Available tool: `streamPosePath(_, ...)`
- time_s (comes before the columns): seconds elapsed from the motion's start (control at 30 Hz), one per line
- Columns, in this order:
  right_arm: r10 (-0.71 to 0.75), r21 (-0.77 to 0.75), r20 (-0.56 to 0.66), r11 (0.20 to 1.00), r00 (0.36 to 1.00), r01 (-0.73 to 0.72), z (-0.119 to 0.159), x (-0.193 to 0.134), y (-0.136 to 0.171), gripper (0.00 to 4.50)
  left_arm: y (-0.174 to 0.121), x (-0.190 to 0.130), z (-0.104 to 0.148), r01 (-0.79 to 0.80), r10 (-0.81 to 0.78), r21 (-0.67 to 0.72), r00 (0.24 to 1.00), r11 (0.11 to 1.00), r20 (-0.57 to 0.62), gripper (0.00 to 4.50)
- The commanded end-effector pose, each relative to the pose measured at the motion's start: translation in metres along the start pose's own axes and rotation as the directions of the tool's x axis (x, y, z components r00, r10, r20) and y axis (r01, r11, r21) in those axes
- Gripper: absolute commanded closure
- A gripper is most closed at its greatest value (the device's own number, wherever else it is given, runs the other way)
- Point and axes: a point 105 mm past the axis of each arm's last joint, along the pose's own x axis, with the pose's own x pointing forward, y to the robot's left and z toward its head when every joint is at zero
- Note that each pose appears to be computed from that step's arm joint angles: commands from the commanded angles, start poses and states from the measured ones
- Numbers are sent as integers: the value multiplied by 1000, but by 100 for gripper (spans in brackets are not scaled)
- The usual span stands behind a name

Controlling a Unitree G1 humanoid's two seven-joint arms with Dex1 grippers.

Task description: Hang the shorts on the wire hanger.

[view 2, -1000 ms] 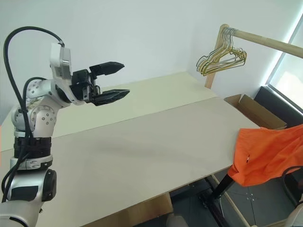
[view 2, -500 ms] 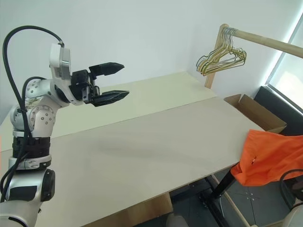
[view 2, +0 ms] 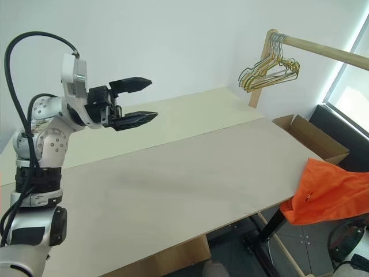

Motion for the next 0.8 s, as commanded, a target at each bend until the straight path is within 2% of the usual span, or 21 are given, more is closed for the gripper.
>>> streamPosePath(0.03,58,26,394,997,917,-74,77,-37,14,3,3,-1,11,-14,14,36,1000,999,1,0)
streamPosePath(0.1,176,22,536,975,826,-222,107,-67,36,3,4,-4,9,-40,40,18,999,999,-2,0)
streamPosePath(0.17,352,-15,622,899,699,-439,129,-101,65,3,5,-9,6,-78,78,-6,997,997,-13,0)
streamPosePath(0.23,560,-89,642,732,523,-675,138,-138,98,3,1,-17,3,-104,104,-32,994,994,-21,0)
streamPosePath(0.27,623,-118,637,661,454,-741,139,-150,108,3,-1,-19,3,-113,113,-36,993,993,-24,0)
streamPosePath(0.37,791,-118,572,342,218,-932,126,-189,144,3,-5,-30,-5,-190,187,-38,980,981,-73,0)
streamPosePath(0.43,867,-149,492,172,78,-974,108,-211,165,3,-10,-39,-11,-255,255,7,963,967,-88,0)
streamPosePath(0.5,903,-211,429,73,-25,-975,92,-225,177,3,-14,-46,-15,-295,296,20,950,955,-102,0)
streamPosePath(0.63,931,-271,196,-250,-308,-930,41,-265,195,3,-30,-65,-30,-349,354,63,919,935,-171,0)
streamPosePath(0.73,889,-243,62,-428,-454,-870,10,-283,195,3,-43,-73,-40,-339,338,39,910,940,-241,0)
streamPosePath(0.8,863,-217,3,-493,-506,-842,-8,-287,194,3,-53,-76,-46,-309,298,11,909,951,-292,0)
